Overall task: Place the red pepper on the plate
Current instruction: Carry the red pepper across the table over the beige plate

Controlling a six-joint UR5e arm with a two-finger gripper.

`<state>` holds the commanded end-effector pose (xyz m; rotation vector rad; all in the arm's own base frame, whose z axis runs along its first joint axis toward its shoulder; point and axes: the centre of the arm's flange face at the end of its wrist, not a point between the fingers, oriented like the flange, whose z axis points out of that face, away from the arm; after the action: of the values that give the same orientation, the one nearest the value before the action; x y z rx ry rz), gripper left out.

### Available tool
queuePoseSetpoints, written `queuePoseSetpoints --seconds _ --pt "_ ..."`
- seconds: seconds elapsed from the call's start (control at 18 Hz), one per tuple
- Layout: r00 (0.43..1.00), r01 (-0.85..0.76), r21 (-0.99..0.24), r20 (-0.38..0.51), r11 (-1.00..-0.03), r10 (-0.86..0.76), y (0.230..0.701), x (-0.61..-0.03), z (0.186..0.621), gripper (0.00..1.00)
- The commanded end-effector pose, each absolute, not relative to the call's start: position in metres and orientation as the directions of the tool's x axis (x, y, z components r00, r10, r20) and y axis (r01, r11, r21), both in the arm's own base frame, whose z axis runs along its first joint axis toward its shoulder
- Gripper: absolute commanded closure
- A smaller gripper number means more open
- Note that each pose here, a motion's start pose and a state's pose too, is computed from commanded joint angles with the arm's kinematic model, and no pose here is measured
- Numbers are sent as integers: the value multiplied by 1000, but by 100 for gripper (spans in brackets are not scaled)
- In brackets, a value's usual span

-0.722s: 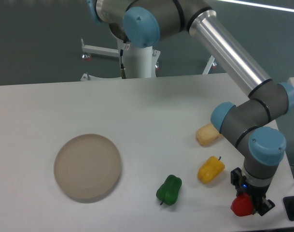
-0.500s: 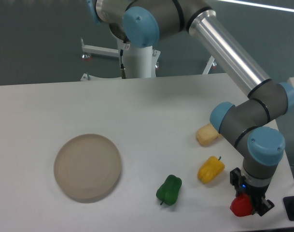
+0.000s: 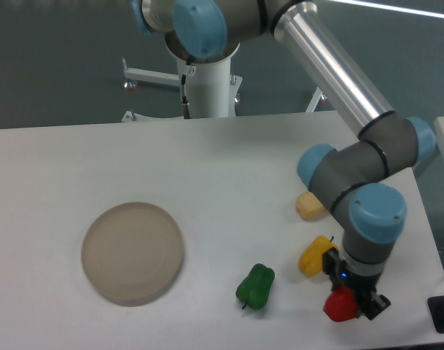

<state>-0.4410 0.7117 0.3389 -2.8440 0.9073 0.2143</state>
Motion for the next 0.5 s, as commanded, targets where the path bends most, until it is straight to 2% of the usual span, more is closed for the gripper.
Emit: queuePoseSetpoints --seconds 0.33,0.5 --pt "854 -519 -132 -115 -845 -507 711 -351 355 51" --pt "882 -469 -187 -67 -863 -466 706 -303 368 51"
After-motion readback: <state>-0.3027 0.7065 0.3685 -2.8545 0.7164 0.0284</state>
